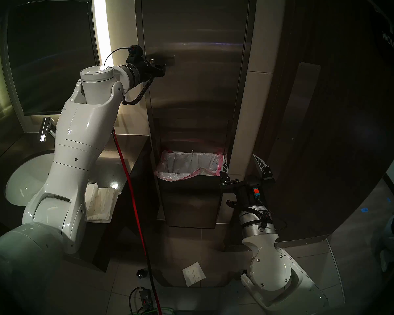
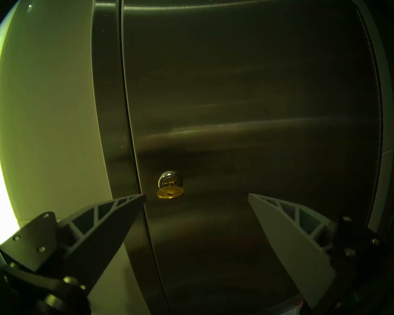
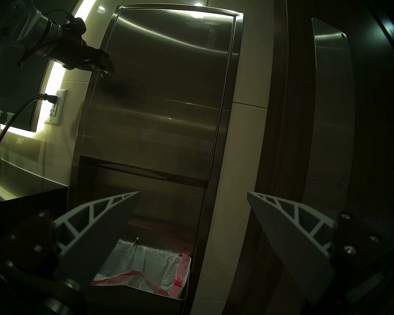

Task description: Twist key and close towel dispenser

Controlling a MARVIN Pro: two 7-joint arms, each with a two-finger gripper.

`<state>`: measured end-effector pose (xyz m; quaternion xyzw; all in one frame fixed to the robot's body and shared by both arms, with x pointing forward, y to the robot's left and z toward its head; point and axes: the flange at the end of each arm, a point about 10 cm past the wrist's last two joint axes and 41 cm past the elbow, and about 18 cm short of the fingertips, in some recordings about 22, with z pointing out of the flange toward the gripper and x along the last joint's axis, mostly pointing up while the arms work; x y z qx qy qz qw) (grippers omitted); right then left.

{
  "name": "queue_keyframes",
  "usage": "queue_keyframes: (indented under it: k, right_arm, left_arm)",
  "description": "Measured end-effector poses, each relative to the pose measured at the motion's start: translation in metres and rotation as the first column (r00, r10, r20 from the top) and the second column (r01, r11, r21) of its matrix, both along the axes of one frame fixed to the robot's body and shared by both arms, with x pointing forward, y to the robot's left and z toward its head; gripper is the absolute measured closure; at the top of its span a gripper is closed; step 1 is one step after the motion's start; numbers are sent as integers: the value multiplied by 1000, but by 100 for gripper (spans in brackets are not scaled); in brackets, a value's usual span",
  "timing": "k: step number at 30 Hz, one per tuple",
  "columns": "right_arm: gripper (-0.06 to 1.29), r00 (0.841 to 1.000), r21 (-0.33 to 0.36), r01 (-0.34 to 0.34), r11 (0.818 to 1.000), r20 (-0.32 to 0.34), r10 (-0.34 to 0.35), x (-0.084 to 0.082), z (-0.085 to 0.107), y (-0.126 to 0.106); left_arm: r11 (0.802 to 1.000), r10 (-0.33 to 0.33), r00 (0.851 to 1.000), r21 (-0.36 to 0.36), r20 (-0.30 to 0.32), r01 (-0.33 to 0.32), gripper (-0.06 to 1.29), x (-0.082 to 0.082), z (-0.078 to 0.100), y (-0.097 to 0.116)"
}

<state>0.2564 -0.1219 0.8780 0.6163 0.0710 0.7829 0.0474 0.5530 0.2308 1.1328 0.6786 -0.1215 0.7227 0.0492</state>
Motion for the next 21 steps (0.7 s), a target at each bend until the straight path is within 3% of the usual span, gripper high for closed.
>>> queue_keyframes:
  k: [2, 21]
  right_arm:
    - [0, 1000, 0, 0, 1000, 0, 0, 0, 0, 0]
    - [0, 1000, 0, 0, 1000, 1, 0, 0, 0, 0]
  left_arm:
    - [1000, 5, 1000, 2, 1, -5, 2, -2, 0, 0]
    - [995, 12, 999, 101, -52, -7, 2, -60, -15, 7]
